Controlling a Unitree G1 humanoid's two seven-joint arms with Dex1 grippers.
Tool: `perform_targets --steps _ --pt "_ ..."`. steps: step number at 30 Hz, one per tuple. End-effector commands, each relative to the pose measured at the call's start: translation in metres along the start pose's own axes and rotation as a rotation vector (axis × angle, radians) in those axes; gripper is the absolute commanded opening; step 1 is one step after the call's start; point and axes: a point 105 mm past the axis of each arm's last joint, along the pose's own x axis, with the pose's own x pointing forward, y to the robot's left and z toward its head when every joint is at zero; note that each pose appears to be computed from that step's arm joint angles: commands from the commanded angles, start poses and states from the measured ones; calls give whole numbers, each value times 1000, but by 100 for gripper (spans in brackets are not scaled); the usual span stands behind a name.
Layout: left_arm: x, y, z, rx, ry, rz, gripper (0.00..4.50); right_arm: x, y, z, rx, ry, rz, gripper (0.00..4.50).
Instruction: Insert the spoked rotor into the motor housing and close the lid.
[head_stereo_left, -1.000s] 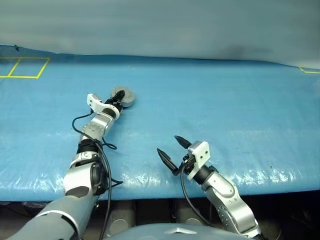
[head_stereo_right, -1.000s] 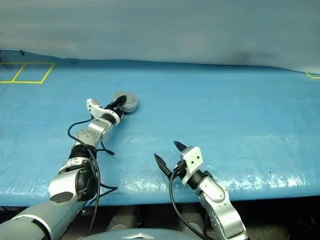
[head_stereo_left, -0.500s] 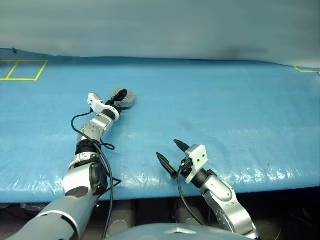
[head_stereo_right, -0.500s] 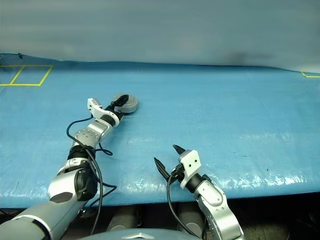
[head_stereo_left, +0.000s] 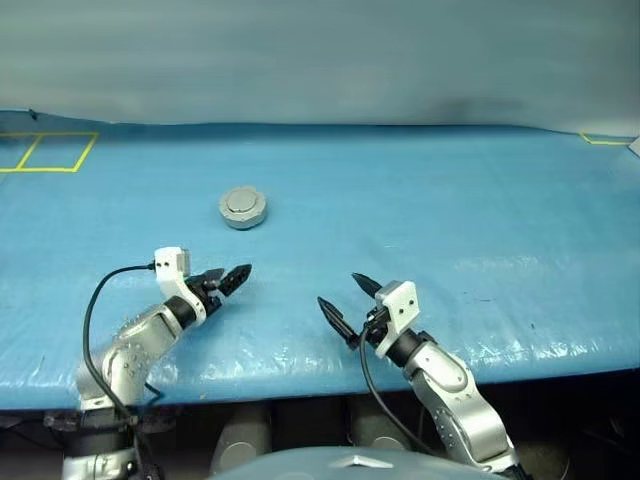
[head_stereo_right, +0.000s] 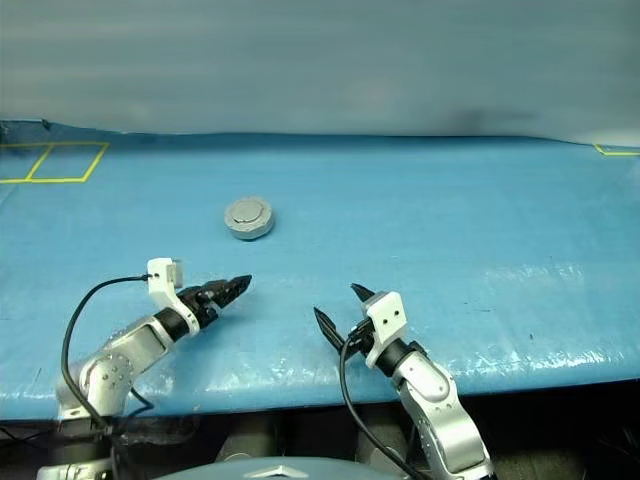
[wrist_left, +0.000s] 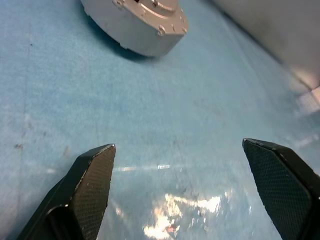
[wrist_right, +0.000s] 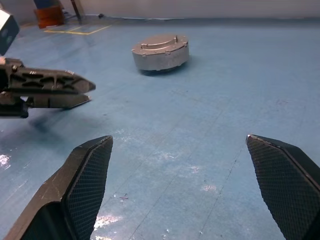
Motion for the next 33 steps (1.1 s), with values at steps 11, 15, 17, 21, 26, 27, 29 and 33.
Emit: perform_targets --steps 11,15,17,21,26,27,29,33 --pt "-16 -28 0 472 -327 97 446 -5 -30 11 -123 -91 -123 450" --pt "-17 -29 1 481 -344 96 446 -2 -29 15 -97 -121 -131 450" --pt "-17 -29 -1 498 -331 81 446 -2 -29 15 -96 -121 -129 450" --pt "-18 -29 -1 498 -325 76 446 -4 -29 14 -86 -117 -129 450" --pt "-18 -27 -2 496 -317 77 446 -5 -28 11 -81 -114 -124 450" --pt "-18 -26 -2 495 -318 79 446 -4 -27 11 -80 -112 -121 450" --pt "-18 -24 -1 487 -320 87 446 -4 -26 10 -77 -110 -114 450" --pt "-19 -21 -1 480 -325 101 446 -2 -25 9 -76 -105 -103 450"
